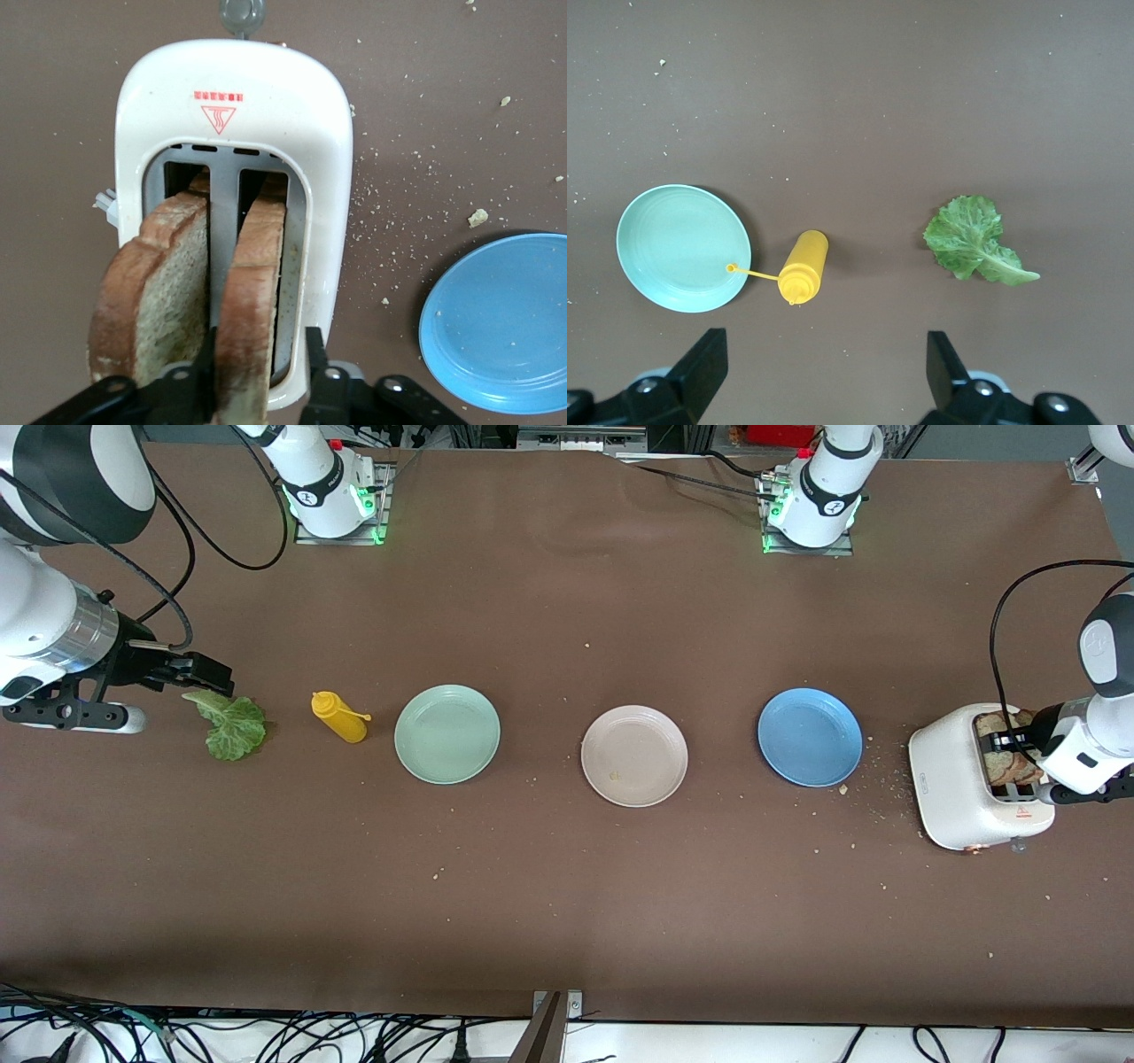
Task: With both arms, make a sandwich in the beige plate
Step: 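Move the left gripper down onto a bread slice in the toaster, then grasp the bread slice and lift it out of the toaster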
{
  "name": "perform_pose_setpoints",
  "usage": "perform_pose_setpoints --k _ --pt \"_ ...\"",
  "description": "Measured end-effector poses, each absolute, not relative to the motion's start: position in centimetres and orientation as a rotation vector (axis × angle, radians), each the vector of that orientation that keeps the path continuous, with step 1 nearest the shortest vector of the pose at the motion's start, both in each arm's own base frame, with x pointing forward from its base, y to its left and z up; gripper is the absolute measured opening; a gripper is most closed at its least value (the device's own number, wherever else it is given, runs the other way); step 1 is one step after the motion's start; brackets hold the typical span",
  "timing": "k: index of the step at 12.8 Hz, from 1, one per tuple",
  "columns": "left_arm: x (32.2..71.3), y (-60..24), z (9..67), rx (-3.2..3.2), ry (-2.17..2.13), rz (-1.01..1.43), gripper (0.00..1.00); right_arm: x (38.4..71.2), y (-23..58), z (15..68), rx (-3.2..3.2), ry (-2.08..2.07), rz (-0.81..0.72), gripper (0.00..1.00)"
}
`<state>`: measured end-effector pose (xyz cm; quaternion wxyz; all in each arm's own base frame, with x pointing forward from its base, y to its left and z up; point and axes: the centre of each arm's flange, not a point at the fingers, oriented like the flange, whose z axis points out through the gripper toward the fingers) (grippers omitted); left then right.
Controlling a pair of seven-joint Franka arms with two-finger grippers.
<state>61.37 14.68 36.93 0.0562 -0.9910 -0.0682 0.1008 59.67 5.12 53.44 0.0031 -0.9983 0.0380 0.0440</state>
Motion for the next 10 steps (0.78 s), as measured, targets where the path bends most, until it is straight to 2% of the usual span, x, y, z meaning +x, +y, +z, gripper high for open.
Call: perform_pose_setpoints --k 2,6,10 --pt "61.1 14.9 37.8 -2.978 -0.196 0.309 0.15 59.7 5.1 53.4 -3.130 0.119 0.138 1.00" --pt "60.6 15.0 39.8 -2.966 -0.200 0.302 0.08 59.7 5.1 53.4 -3.130 0.119 0.138 1.00" --pt "60.5 14.8 45.2 -2.957 -0.211 0.321 0.08 59.7 5.1 53.4 -3.130 0.119 0.138 1.00"
